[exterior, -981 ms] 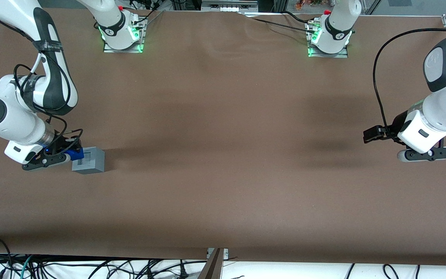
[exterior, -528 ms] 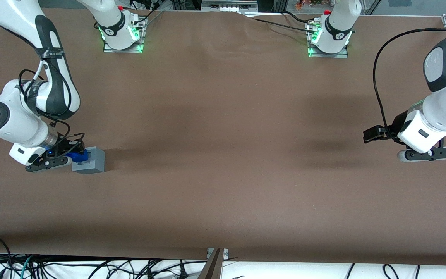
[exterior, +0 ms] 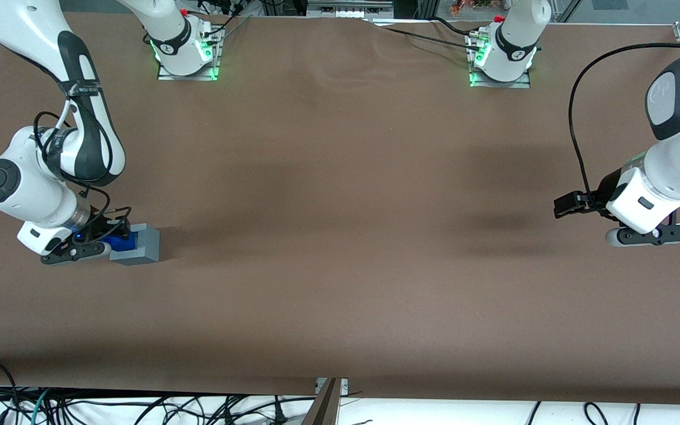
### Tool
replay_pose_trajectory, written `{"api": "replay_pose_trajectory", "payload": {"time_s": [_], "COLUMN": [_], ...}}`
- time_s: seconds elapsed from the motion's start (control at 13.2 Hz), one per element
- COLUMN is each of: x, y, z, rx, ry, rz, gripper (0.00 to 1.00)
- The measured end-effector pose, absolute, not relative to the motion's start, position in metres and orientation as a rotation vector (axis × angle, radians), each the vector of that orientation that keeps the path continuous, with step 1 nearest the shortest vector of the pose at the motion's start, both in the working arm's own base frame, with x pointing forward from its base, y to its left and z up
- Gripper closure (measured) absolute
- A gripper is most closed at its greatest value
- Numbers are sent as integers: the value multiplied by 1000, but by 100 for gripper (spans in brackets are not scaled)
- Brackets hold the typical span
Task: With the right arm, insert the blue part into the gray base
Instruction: 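Lower the blue block into the gray base's hole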
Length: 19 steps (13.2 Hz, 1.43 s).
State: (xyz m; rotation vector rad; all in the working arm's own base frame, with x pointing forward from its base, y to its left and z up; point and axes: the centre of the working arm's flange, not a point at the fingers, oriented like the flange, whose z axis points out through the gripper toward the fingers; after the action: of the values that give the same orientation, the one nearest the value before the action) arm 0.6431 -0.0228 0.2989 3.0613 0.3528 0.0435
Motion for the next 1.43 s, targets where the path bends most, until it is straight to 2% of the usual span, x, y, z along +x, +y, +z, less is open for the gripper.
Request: {"api": "replay_pose_trajectory", "payload": {"time_s": [1.06, 1.13, 1.43], "x": [643, 644, 653], "y": [-16, -16, -15], "z": [289, 289, 303], "rx": [3075, 3074, 3070], "ry": [255, 253, 255], "rz": [31, 34, 85], "gripper": [49, 46, 6]}}
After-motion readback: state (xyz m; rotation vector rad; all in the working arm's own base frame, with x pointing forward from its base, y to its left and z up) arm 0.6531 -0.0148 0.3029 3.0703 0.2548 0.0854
